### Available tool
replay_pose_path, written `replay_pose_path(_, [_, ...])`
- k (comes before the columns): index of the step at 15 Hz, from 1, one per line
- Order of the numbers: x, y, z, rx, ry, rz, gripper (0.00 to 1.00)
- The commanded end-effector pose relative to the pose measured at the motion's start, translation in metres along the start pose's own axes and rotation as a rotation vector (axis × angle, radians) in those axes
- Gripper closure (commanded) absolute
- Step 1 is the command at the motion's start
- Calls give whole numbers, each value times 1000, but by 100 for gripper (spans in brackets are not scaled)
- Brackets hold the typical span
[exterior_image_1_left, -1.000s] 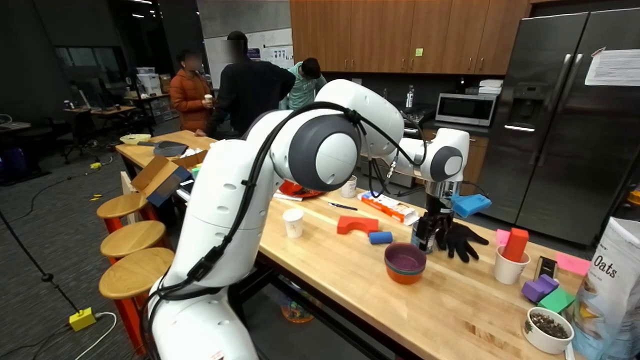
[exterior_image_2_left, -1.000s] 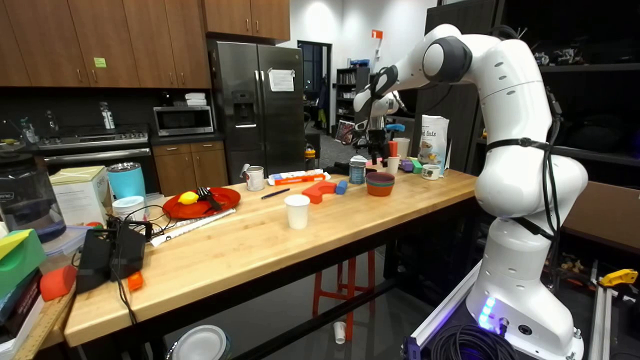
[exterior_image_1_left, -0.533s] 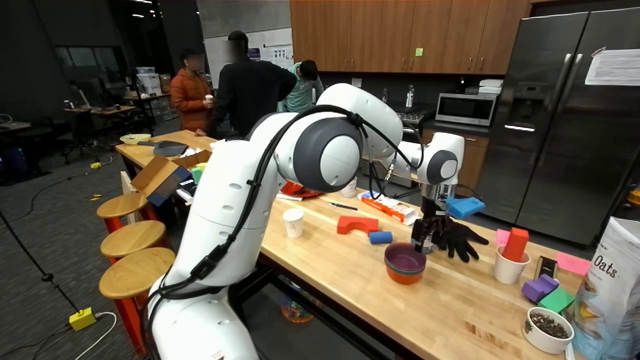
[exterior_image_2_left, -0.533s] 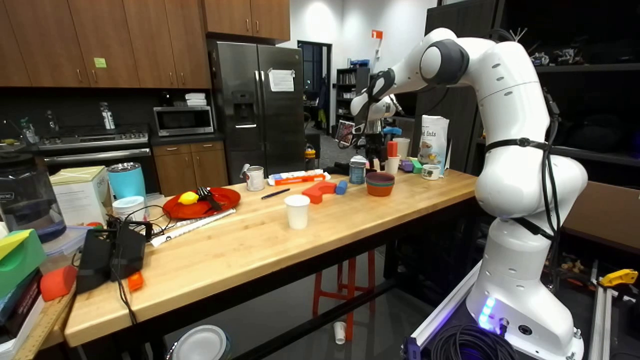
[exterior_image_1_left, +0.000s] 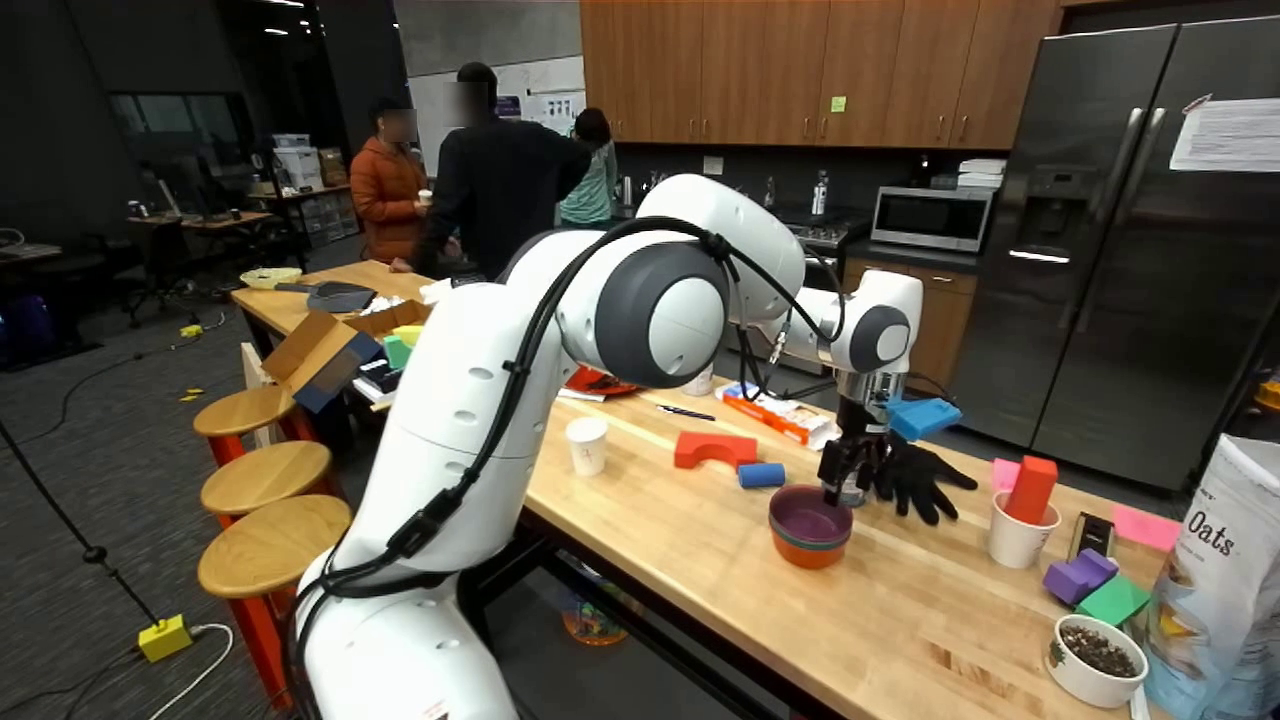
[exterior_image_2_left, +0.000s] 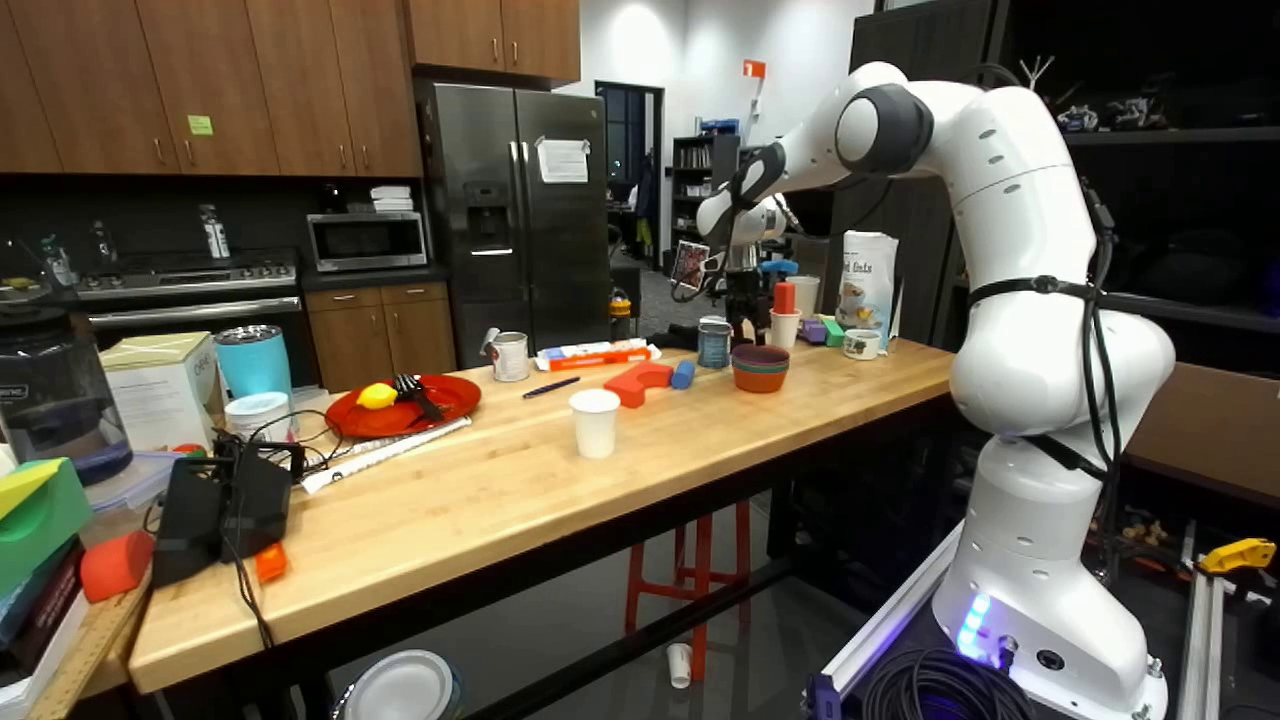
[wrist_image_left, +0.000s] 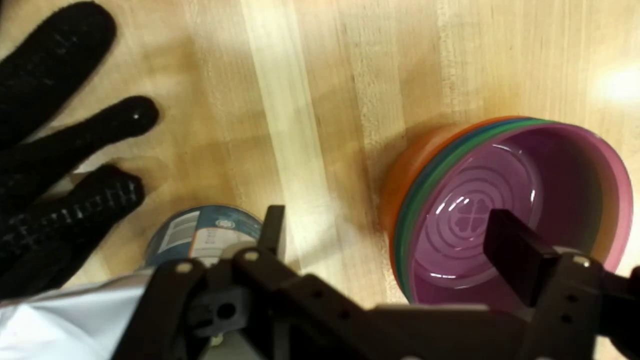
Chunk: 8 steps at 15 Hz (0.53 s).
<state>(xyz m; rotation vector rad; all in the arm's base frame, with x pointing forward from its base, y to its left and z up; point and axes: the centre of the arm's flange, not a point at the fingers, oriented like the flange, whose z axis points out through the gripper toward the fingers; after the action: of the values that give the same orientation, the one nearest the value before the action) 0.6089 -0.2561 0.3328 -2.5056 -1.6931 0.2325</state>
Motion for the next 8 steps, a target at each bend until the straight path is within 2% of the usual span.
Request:
replay_pose_path(1, [10, 6, -3, 21, 25, -16, 0])
replay_pose_path(8, [18, 5, -3, 41, 53, -30, 0])
